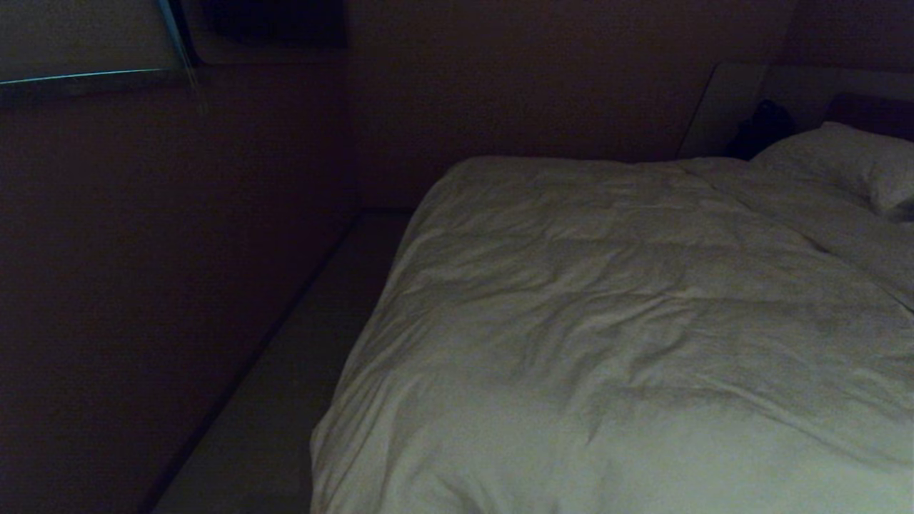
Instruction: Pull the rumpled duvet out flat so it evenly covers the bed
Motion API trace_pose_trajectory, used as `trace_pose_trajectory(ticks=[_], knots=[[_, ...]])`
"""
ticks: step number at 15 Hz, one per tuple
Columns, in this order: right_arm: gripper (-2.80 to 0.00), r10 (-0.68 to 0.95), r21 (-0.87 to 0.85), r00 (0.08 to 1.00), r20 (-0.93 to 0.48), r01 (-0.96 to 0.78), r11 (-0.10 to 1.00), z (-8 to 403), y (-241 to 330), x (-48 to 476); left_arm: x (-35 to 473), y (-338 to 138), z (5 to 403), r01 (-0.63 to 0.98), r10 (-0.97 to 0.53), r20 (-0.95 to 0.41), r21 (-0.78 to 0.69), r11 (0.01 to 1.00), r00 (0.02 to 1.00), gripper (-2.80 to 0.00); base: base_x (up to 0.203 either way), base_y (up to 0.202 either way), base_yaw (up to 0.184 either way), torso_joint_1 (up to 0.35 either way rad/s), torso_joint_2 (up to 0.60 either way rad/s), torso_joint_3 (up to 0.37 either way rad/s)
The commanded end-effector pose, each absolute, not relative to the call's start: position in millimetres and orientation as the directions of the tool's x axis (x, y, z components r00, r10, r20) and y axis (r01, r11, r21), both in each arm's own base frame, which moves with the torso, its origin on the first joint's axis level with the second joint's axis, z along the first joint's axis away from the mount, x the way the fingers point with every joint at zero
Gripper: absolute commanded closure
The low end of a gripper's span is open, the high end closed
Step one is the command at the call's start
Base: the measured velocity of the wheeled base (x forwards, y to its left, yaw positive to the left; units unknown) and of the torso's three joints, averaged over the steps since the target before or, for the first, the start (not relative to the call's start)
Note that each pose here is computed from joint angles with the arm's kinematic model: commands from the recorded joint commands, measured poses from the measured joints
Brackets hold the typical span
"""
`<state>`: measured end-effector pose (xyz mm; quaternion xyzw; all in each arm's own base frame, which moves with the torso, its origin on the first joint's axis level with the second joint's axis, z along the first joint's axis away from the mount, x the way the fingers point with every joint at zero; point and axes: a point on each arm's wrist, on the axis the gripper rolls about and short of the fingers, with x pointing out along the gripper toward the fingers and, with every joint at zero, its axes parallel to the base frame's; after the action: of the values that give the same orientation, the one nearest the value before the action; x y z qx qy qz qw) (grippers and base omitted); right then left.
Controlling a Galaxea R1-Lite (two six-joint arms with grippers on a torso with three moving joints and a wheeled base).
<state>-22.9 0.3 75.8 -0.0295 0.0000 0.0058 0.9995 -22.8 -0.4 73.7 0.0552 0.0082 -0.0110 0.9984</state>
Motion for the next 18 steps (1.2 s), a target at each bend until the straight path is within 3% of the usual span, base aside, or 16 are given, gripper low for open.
trace_pose_trajectory(ticks=[1,8,18], knots=[[0.0,0.013,-0.06,1.0,0.0,-0.013,0.998,75.7,0.3,-22.9,-22.8,-0.3,73.8,0.023,-0.021,-0.017,0.11,0.994,1.0,0.0,0.0,0.0,0.0,0.0,0.0,0.0],[0.0,0.012,-0.06,1.0,0.0,-0.012,0.998,75.7,0.3,-22.9,-22.8,-0.3,73.4,0.024,-0.021,-0.02,0.114,0.993,1.0,0.0,0.0,0.0,0.0,0.0,0.0,0.0],[0.0,0.012,-0.06,1.0,0.0,-0.012,0.998,75.8,0.3,-22.9,-22.9,-0.4,73.7,0.023,-0.021,-0.019,0.116,0.993,1.0,0.0,-0.186,0.0,0.001,0.003,0.0,0.002]])
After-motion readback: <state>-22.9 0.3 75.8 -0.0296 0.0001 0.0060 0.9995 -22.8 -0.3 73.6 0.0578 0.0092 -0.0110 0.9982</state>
